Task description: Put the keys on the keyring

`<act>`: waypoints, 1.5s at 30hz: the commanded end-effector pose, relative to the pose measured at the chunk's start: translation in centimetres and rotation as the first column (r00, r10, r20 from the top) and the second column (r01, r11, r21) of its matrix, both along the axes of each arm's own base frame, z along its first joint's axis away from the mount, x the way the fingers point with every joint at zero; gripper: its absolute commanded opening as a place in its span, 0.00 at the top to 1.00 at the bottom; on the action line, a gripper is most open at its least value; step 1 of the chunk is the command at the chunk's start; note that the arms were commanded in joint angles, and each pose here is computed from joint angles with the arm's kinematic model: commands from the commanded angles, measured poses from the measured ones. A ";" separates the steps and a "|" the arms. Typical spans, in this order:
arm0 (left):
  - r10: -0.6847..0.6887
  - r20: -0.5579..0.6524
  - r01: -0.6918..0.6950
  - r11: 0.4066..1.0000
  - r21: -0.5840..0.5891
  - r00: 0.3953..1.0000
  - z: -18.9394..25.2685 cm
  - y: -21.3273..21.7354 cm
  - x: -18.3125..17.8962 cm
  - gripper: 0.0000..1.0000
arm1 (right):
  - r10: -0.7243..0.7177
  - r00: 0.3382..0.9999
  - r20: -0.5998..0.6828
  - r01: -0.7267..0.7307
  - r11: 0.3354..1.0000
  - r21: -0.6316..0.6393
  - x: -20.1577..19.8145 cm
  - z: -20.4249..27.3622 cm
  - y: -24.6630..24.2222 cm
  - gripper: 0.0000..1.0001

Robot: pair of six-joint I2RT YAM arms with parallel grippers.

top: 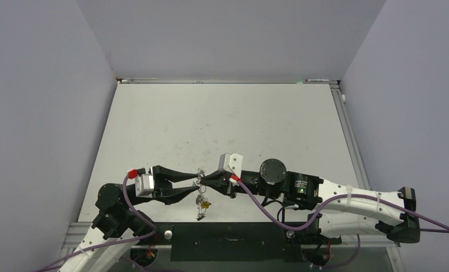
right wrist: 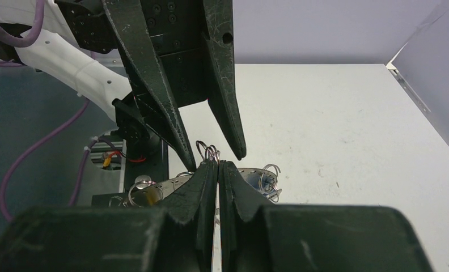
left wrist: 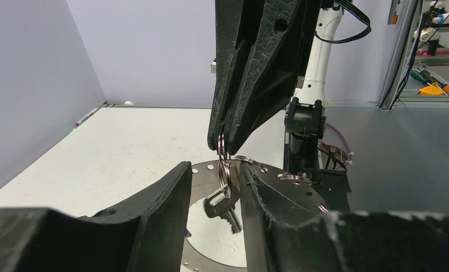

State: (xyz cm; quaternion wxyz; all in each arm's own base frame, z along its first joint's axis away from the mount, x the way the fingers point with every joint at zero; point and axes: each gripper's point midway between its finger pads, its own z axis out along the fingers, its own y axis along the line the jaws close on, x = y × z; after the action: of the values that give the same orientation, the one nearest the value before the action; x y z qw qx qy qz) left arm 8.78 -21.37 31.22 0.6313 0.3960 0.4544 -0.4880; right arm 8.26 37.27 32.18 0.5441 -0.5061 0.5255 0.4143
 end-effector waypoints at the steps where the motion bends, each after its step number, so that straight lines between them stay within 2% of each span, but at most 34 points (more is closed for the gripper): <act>1: -0.012 0.019 0.013 1.000 -0.018 1.000 0.6 -0.1 -0.2 0.69 | 0.011 1.000 0.024 -0.014 0.992 0.129 -0.1 3.5 0.5 0.95; 5: -0.003 0.016 0.003 1.000 -0.012 1.000 0.4 0.0 0.0 0.73 | 0.012 1.000 0.021 -0.015 0.991 0.135 -0.1 3.6 0.6 0.95; 20: 0.009 0.014 -0.009 1.000 -0.015 1.000 0.4 0.1 0.1 0.74 | 0.032 0.999 0.004 -0.032 0.991 0.129 -0.5 3.3 1.0 0.95; 23: 0.014 0.015 -0.014 1.000 -0.014 1.000 0.3 0.2 0.2 0.84 | 0.035 0.999 0.005 -0.036 0.991 0.127 -0.5 3.3 1.1 0.95; 26: 0.022 0.014 -0.022 1.000 -0.012 1.000 0.3 0.2 0.3 0.98 | 0.042 0.999 0.005 -0.043 0.990 0.134 -0.7 3.5 1.1 0.95; 34: 0.045 0.022 -0.045 0.999 0.009 0.999 0.1 0.3 0.6 1.00 | 0.049 0.999 -0.003 -0.049 0.989 0.138 -1.1 3.5 0.6 0.95; 35: 0.047 0.025 -0.048 0.999 0.013 0.999 0.0 0.3 0.7 1.00 | 0.048 0.999 -0.005 -0.047 0.991 0.129 -1.1 3.4 0.5 0.92; 38: 0.054 0.035 -0.055 0.998 0.023 0.998 0.0 0.4 0.7 1.00 | 0.037 0.999 -0.011 -0.036 0.997 0.063 -0.8 2.8 0.5 0.65; 40: 0.062 0.037 -0.063 0.998 0.031 0.997 -0.2 0.4 0.9 1.00 | 0.030 0.999 -0.008 -0.030 1.000 -0.001 -0.7 2.2 0.4 0.51; 42: 0.069 0.037 -0.070 0.997 0.038 0.997 -0.3 0.4 1.0 1.00 | 0.029 1.000 0.001 -0.029 0.998 -0.056 -0.5 2.2 0.3 0.44; 45: 0.077 0.035 -0.079 0.996 0.044 0.996 -0.4 0.5 1.2 1.00 | 0.038 0.999 0.037 -0.033 0.990 -0.134 -0.4 2.0 0.0 0.41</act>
State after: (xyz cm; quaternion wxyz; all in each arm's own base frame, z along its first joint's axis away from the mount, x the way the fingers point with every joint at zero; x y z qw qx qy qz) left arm 9.55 -21.34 29.16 0.6210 0.4048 0.4846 -0.4644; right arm 8.07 37.62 33.02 0.5203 -0.5252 0.5385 0.4042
